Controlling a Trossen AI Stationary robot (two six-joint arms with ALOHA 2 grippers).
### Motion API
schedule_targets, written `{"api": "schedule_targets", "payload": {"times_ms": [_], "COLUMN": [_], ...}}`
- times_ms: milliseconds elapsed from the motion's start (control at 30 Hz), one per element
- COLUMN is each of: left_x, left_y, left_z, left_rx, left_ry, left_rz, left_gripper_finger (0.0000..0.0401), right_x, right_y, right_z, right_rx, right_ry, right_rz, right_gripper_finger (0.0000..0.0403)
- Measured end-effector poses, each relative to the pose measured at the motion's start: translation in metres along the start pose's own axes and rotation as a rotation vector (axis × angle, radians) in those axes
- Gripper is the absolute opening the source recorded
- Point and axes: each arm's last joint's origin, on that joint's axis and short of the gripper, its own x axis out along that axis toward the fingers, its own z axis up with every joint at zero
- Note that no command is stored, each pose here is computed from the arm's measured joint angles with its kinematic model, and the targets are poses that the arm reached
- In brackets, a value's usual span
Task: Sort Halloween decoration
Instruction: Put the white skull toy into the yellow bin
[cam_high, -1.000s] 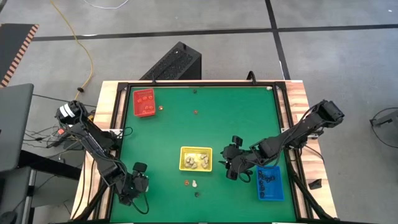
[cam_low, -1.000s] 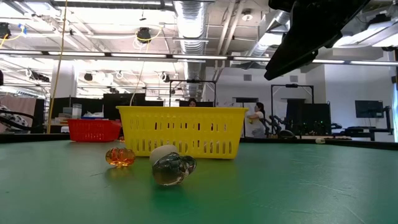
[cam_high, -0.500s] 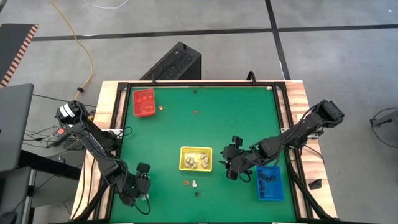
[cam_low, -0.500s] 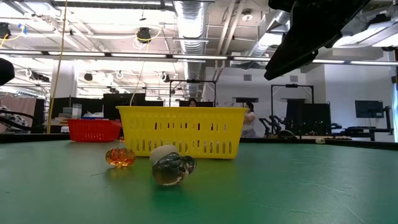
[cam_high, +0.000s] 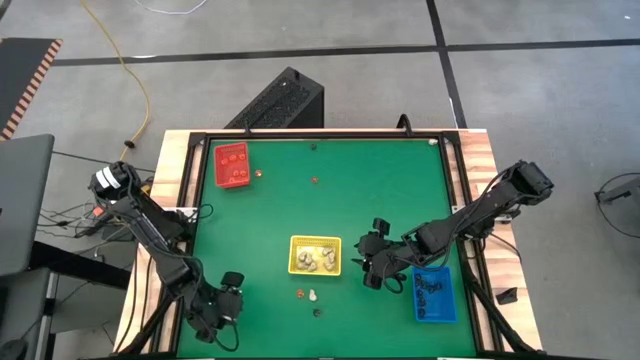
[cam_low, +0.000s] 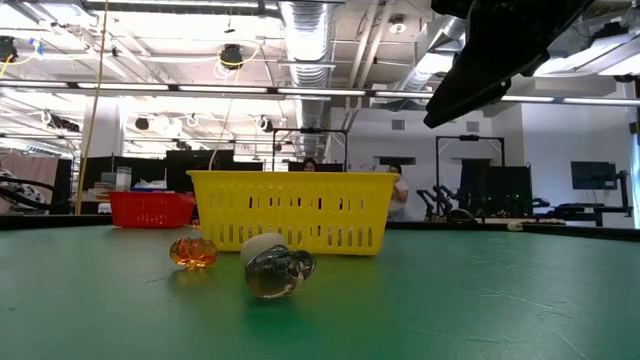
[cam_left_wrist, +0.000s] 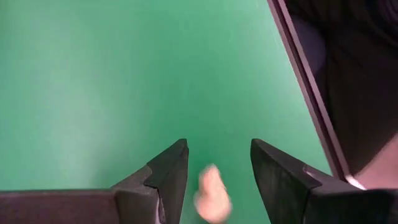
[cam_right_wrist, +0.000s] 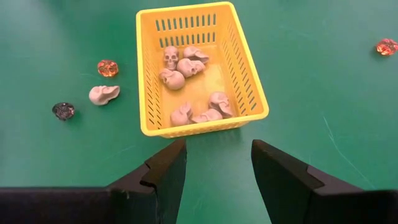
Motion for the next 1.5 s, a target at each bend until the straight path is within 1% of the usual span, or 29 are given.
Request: {"api": "schedule_targets", "payload": {"times_ms": [133, 267, 433, 567, 667, 900, 1000, 1200, 1267, 1400, 1500], "left_x": [-0.002, -0.002, 0.006, 0.022, 0.028, 0.027, 0.026, 0.026, 0.026, 0.024, 0.020], "left_y": [-0.004, -0.007, -0.009, -0.008, -0.007, -0.007, -0.007, -0.006, -0.006, -0.006, -0.004], "left_z": [-0.011, -0.019, -0.026, -0.034, -0.037, -0.037, -0.037, -0.037, -0.037, -0.034, -0.029], "left_rx": [-0.045, -0.063, -0.026, -0.013, -0.008, 0.037, 0.059, 0.066, 0.066, 0.061, 0.086], "left_ry": [0.066, 0.082, 0.079, 0.136, 0.157, 0.153, 0.150, 0.152, 0.152, 0.129, 0.068], "left_rz": [0.010, 0.015, 0.064, 0.092, 0.107, 0.108, 0.108, 0.115, 0.115, 0.115, 0.139], "left_gripper_finger": [0.0164, 0.0164, 0.0164, 0.0164, 0.0164, 0.0164, 0.0150, 0.0084, 0.0071, 0.0071, 0.0087], "right_x": [0.000, 0.000, 0.000, 0.000, 0.000, 0.001, 0.001, 0.001, 0.001, 0.001, 0.001], "right_y": [0.000, 0.000, 0.000, 0.000, -0.001, -0.002, -0.002, -0.002, -0.002, -0.002, -0.002], "right_z": [0.000, 0.000, 0.000, 0.000, 0.000, 0.001, 0.001, 0.001, 0.001, 0.001, 0.001], "right_rx": [0.000, 0.000, 0.000, 0.000, 0.002, 0.004, 0.004, 0.004, 0.004, 0.004, 0.004], "right_ry": [0.000, 0.000, 0.000, 0.000, -0.001, -0.002, -0.002, -0.002, -0.001, -0.001, -0.001], "right_rz": [0.000, 0.000, 0.000, -0.001, -0.003, -0.008, -0.008, -0.007, -0.007, -0.007, -0.007], "right_gripper_finger": [0.0212, 0.0212, 0.0212, 0.0212, 0.0212, 0.0212, 0.0212, 0.0212, 0.0212, 0.0212, 0.0212]}}
